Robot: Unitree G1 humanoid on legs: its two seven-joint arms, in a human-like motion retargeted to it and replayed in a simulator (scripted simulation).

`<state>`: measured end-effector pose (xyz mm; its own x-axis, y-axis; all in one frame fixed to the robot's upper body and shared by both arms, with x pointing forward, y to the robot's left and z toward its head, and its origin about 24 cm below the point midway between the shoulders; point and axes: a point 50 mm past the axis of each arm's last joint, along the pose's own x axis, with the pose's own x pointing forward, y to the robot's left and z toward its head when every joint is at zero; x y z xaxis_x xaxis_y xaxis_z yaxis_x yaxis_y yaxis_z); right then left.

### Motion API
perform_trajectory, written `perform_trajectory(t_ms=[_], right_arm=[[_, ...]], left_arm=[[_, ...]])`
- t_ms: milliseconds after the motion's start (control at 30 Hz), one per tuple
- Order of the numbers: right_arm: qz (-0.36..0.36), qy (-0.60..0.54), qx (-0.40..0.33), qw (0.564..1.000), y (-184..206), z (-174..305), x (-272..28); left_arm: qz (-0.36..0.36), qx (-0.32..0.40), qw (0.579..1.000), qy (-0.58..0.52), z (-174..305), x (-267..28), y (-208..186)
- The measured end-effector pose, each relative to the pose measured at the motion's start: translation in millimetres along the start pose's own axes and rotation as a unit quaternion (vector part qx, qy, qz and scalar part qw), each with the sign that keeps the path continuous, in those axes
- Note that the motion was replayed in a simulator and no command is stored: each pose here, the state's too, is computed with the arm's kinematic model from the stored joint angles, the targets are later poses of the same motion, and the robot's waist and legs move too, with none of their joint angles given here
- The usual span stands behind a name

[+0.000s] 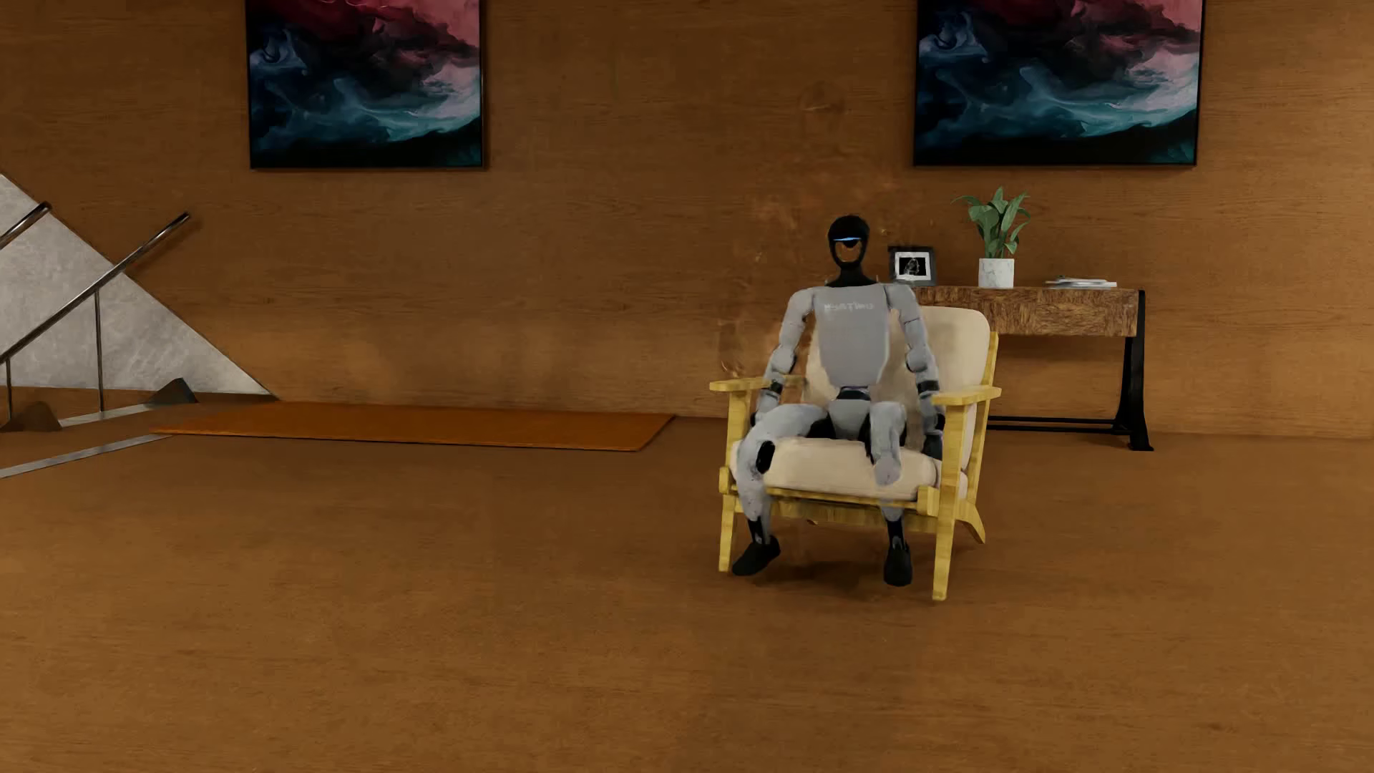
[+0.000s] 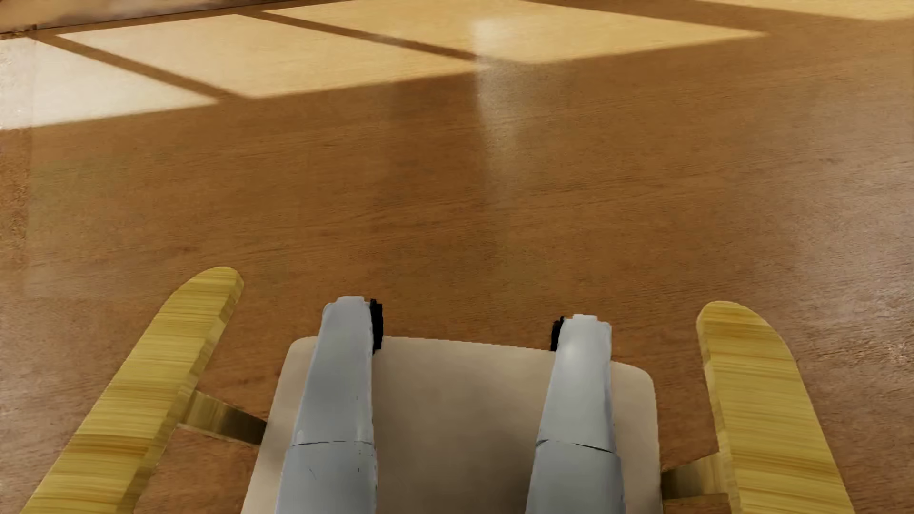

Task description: Get up from the textiles chair

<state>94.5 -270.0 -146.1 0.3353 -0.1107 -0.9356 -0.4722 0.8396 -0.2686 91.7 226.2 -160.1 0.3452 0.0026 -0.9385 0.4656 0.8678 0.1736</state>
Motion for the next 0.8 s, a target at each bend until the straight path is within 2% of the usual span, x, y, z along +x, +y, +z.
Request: perform_trajectory(t_ms=[67,167,233,633,733,800], right_arm=[[0.003,-0.021,0.017,1.000,4,3,-1],[0.010,-0.065,-0.015,0.998,0,21,-3],[-0.001,-0.082,-0.046,0.996,-5,34,-2],[-0.050,-0.097,-0.051,0.993,-26,60,0],[-0.058,-0.143,-0.029,0.988,-39,70,-10],[-0.100,-0.210,-0.016,0.973,-58,83,-30]], left_arm=[[-0.018,0.000,1.000,-0.012,1,-1,-8],[-0.028,0.018,0.998,-0.044,16,1,-10],[-0.016,0.027,0.998,-0.059,28,2,-7],[0.024,0.043,0.992,-0.117,73,3,14],[0.039,0.040,0.986,-0.156,90,-3,27],[0.085,0.009,0.975,-0.207,102,-15,47]])
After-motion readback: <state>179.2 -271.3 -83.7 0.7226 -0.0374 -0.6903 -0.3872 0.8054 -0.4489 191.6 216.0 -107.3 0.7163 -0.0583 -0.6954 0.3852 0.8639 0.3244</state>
